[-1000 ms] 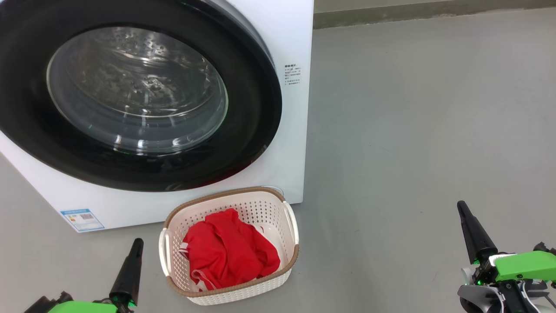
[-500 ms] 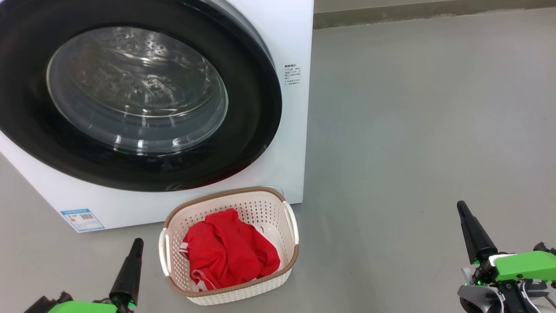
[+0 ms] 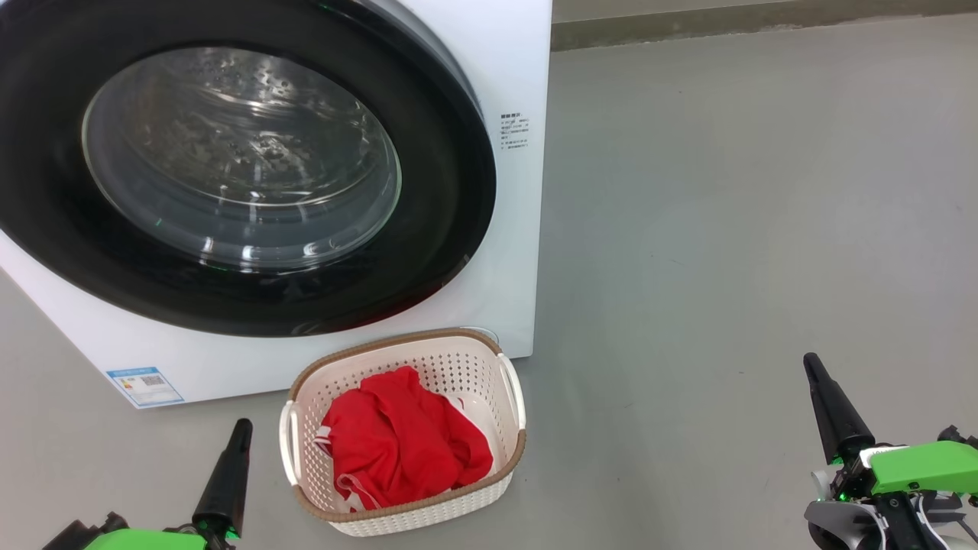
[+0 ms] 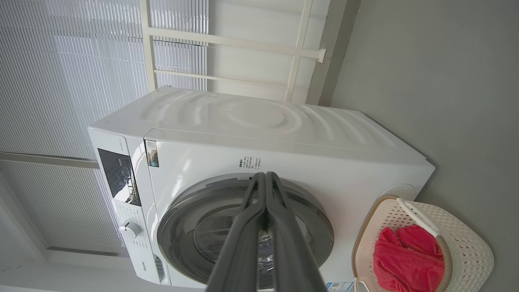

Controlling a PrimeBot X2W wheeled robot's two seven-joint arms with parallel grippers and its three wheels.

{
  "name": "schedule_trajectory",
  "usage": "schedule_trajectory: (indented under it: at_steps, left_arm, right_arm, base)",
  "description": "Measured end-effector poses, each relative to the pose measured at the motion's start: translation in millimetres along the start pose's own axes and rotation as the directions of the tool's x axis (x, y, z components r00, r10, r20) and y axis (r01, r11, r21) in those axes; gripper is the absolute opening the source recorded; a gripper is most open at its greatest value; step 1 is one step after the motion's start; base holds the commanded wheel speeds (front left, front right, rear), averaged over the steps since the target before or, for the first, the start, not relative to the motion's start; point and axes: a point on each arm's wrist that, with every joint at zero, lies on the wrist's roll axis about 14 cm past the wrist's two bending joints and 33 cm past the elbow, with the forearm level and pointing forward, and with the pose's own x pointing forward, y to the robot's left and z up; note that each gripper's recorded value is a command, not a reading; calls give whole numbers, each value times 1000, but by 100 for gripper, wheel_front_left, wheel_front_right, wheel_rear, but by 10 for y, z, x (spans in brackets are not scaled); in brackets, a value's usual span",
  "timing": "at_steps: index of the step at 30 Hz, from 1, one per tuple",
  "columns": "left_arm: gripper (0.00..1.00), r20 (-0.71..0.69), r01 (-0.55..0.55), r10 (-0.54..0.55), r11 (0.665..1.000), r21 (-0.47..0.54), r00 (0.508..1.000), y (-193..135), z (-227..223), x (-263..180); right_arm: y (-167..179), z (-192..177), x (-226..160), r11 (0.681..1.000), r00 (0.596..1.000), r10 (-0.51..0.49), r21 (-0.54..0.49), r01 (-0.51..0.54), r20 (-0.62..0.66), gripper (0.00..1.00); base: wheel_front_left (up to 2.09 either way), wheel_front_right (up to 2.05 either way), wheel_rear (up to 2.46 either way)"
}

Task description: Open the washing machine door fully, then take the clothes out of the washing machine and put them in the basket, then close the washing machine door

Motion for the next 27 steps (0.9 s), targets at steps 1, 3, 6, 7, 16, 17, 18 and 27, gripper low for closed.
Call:
schedule_trajectory:
  at_steps: [1,3,6,7,16,17,18,27]
  left_arm:
    - [0,0,0,0,1000,0,1000,0,0,0]
    - [0,0,0,0,1000,0,1000,0,0,0]
    - [0,0,0,0,1000,0,1000,0,0,0]
    - [0,0,0,0,1000,0,1000,0,0,0]
    - [0,0,0,0,1000,0,1000,0,0,0]
    - [0,0,0,0,1000,0,1000,0,0,0]
    - [0,0,0,0,1000,0,1000,0,0,0]
    - [0,0,0,0,1000,0,1000,0,0,0]
  right_arm:
    - [-1,0,0,1000,1000,0,0,0,0,0]
    - [-1,-1,0,1000,1000,0,0,0,0,0]
    - [-1,0,0,1000,1000,0,0,0,0,0]
    - [-1,-1,0,1000,1000,0,-2,0,0,0]
    - [-1,-1,0,1000,1000,0,-1,0,0,0]
    - [-1,-1,0,1000,1000,0,-1,0,0,0]
    - [-1,-1,0,1000,1000,0,-1,0,0,0]
    - [-2,-2,0,1000,1000,0,-1,0,1,0]
  base:
    - [0,0,0]
    - [0,0,0]
    - [0,0,0]
    - [0,0,0]
    - [0,0,0]
    - [0,0,0]
    - [0,0,0]
    - [0,0,0]
